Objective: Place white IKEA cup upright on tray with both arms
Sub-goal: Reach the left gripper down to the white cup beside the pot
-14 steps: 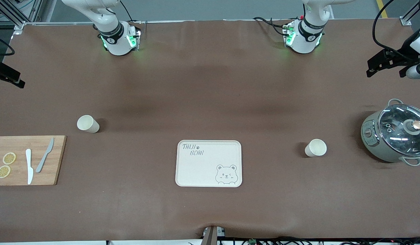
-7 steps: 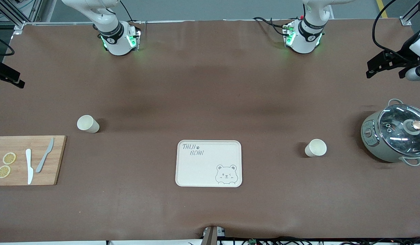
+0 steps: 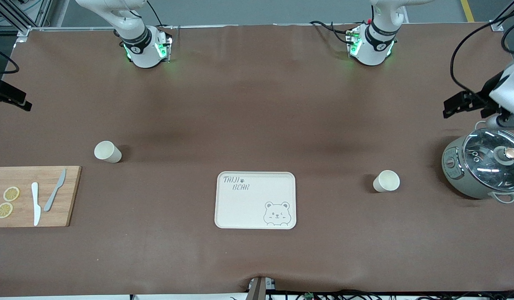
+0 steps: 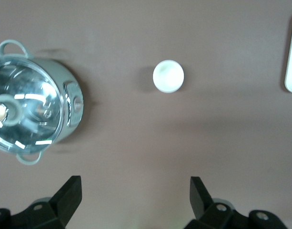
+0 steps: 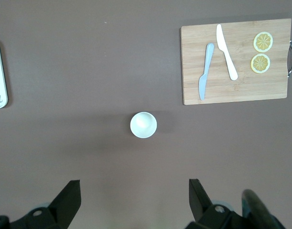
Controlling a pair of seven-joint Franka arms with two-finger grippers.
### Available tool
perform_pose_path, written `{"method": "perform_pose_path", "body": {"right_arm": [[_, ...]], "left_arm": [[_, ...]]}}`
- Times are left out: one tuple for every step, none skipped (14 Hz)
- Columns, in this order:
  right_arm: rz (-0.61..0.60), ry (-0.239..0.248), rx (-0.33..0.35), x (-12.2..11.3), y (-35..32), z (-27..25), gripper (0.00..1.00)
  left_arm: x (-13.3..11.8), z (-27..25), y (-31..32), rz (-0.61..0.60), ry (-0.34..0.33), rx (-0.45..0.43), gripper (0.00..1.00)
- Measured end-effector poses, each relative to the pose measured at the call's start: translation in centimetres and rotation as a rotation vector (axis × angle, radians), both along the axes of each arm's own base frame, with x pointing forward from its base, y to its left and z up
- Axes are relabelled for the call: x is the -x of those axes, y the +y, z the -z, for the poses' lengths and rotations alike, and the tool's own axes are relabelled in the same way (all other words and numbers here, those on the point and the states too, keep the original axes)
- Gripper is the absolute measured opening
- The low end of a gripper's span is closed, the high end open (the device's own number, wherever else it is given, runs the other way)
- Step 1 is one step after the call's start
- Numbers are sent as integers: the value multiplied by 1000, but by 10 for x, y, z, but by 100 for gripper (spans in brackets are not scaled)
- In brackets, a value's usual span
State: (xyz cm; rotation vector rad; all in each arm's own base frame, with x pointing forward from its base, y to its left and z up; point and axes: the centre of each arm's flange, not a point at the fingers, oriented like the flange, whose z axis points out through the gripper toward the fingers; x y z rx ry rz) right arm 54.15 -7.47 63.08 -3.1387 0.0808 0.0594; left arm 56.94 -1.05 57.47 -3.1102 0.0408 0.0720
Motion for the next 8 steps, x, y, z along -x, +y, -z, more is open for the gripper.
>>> {"method": "perform_pose_path", "body": {"right_arm": [[0, 2, 0, -1, 0, 2, 100], [0, 4, 0, -2, 0, 4, 100], [1, 7, 0, -4, -1, 6, 100], [1, 12, 0, -5, -1, 9, 100], [1, 16, 0, -7, -1, 11, 100], [1, 19, 0, -8, -1, 13, 100], [1, 21, 0, -9, -1, 14, 100], [1, 22, 0, -9, -1, 15, 100]], "left_arm": [[-8, 17, 2, -2, -11, 2, 100], [-16, 35, 5, -7, -22, 4, 100], [-22, 55, 9, -13, -32, 6, 100], [-28, 73, 12, -19, -39, 9, 100], [-33, 91, 15, -22, -44, 11, 100], [-39, 108, 15, -24, -45, 14, 100], [-45, 123, 15, -28, -44, 17, 100], [-49, 137, 15, -31, -40, 20, 100]]}}
